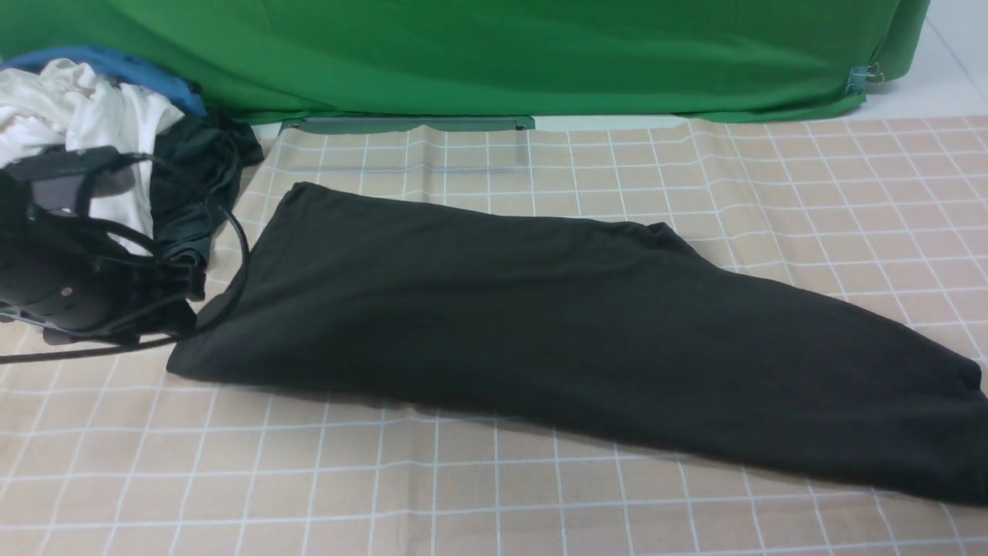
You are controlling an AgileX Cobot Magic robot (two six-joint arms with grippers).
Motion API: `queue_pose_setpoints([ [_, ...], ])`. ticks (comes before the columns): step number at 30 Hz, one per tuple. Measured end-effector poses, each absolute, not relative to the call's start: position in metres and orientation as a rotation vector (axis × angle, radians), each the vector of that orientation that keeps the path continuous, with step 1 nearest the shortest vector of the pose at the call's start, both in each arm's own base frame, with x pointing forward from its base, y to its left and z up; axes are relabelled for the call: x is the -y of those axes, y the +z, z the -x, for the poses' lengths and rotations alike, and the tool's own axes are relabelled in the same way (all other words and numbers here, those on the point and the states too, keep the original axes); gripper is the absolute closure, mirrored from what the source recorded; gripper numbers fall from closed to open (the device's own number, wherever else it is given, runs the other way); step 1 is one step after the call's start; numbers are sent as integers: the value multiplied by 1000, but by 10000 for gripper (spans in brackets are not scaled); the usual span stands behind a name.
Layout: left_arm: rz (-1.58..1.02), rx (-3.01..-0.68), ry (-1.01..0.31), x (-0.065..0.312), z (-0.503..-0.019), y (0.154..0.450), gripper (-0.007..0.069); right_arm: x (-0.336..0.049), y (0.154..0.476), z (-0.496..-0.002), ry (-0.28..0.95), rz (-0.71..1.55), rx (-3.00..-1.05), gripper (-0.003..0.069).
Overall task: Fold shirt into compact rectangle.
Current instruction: 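Pull the folded dark garment lengthwise by its ends to straighten it flat on the table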
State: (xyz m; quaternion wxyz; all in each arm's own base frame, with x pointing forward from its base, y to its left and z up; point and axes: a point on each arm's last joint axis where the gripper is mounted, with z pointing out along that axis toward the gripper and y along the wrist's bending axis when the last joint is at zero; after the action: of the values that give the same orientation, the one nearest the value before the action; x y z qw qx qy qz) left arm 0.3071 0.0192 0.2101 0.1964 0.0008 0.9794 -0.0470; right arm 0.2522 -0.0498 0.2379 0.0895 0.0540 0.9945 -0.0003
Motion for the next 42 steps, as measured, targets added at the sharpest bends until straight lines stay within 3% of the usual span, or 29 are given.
queue_pose_setpoints([
  [3,-60,-2750,-107,-19,-318,191,97,49,245,-250,5,-167,-2924,88],
  [7,-177,-2746,-107,-9,-325,177,46,47,247,-249,23,-173,-2910,88],
  [14,-218,-2754,-104,0,-335,157,45,47,248,-250,21,-150,-2899,88],
  [30,-207,-2768,-40,-4,-338,153,57,46,249,-252,36,-151,-2873,88],
  [33,-185,-2789,-64,-3,-338,151,129,46,249,-252,35,-133,-2871,88],
  [37,-137,-2810,-113,1,-338,150,379,46,249,-253,35,-124,-2870,88],
  [38,-138,-2813,-117,2,-337,150,413,46,249,-253,35,-124,-2870,88],
  [39,-143,-2816,-120,3,-337,151,519,46,249,-253,35,-124,-2869,88],
  [42,-137,-2820,-116,3,-334,157,577,46,249,-253,35,-123,-2869,88],
])
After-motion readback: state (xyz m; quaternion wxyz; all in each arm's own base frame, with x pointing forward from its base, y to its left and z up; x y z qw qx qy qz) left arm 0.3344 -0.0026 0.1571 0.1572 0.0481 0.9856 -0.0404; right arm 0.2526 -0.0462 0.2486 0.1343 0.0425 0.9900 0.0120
